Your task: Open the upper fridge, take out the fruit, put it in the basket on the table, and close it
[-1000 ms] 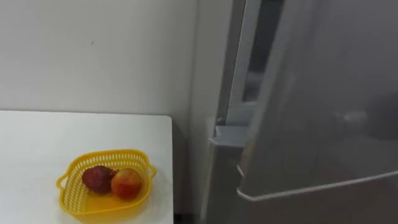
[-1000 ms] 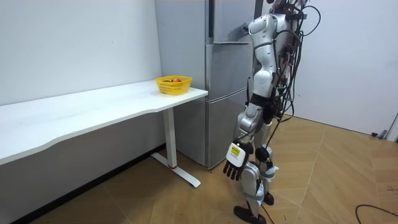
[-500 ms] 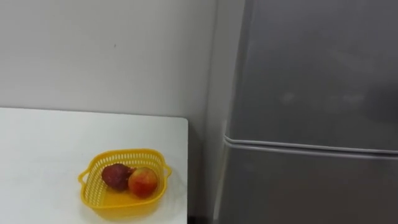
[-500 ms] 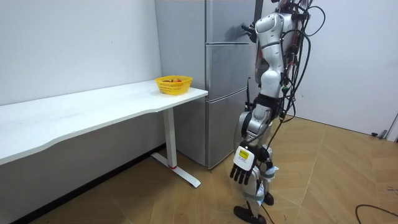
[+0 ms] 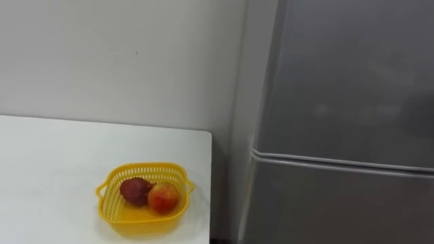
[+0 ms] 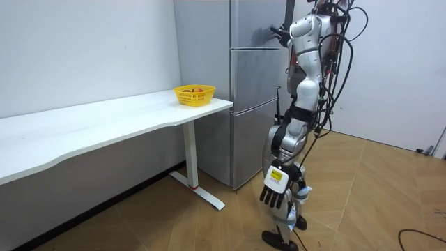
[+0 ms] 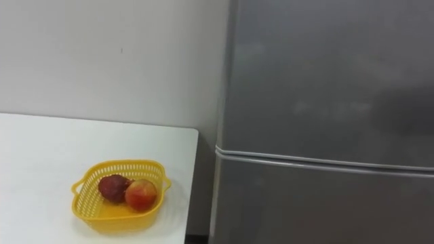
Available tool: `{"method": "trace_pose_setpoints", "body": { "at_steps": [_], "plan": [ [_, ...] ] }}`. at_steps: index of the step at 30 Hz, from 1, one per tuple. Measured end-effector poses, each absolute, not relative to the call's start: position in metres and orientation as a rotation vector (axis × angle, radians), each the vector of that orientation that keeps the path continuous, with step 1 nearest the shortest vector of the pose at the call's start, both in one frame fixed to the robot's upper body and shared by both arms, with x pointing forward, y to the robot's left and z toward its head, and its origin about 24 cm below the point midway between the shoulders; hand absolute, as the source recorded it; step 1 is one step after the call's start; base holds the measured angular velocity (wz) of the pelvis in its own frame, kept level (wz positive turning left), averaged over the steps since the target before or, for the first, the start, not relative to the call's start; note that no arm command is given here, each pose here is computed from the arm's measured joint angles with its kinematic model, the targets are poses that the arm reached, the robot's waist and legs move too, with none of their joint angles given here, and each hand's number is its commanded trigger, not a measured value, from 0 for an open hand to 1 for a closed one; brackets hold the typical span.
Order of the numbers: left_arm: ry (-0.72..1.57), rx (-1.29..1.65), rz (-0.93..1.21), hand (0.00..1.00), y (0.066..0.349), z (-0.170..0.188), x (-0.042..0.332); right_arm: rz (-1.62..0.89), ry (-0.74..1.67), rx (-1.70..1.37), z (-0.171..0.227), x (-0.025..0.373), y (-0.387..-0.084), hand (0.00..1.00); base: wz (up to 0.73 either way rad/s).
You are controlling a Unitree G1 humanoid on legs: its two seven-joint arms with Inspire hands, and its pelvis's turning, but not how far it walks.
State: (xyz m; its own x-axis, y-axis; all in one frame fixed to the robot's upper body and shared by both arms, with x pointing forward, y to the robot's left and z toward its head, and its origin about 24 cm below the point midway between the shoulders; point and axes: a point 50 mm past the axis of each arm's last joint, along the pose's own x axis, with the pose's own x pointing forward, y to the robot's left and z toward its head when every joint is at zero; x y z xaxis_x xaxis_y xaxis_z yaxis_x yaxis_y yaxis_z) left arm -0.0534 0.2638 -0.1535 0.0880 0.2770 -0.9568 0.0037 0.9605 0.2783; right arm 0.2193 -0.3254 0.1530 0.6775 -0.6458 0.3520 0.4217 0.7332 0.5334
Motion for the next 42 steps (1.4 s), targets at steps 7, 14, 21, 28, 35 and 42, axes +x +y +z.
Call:
{"method": "trace_pose_setpoints", "body": {
  "at_steps": [7,14,21,28,35,42],
  "plan": [
    [1.456,0.235,0.208,0.0,0.266,-0.154,-0.047,-0.647,-0.551,0.362,0.154,0.219,-0.325,0.0,0.0],
    [1.454,0.254,0.23,0.0,0.267,-0.154,-0.043,-0.741,-0.537,0.326,0.152,0.216,-0.328,0.0,0.02],
    [1.413,0.297,0.263,0.0,0.271,-0.153,-0.029,-1.018,-0.399,0.199,0.12,0.19,-0.358,0.0,-0.04],
    [1.418,0.325,0.249,0.0,0.271,-0.153,-0.025,-1.26,-0.09,0.126,0.054,0.152,-0.374,0.0,-0.05],
    [1.425,0.352,0.205,0.0,0.266,-0.154,-0.023,-1.387,0.272,0.118,-0.023,0.105,-0.365,0.0,-0.02],
    [1.412,0.361,0.176,0.0,0.261,-0.156,-0.018,-1.308,0.759,0.049,-0.1,0.05,-0.335,0.0,0.01]
  ]
}}
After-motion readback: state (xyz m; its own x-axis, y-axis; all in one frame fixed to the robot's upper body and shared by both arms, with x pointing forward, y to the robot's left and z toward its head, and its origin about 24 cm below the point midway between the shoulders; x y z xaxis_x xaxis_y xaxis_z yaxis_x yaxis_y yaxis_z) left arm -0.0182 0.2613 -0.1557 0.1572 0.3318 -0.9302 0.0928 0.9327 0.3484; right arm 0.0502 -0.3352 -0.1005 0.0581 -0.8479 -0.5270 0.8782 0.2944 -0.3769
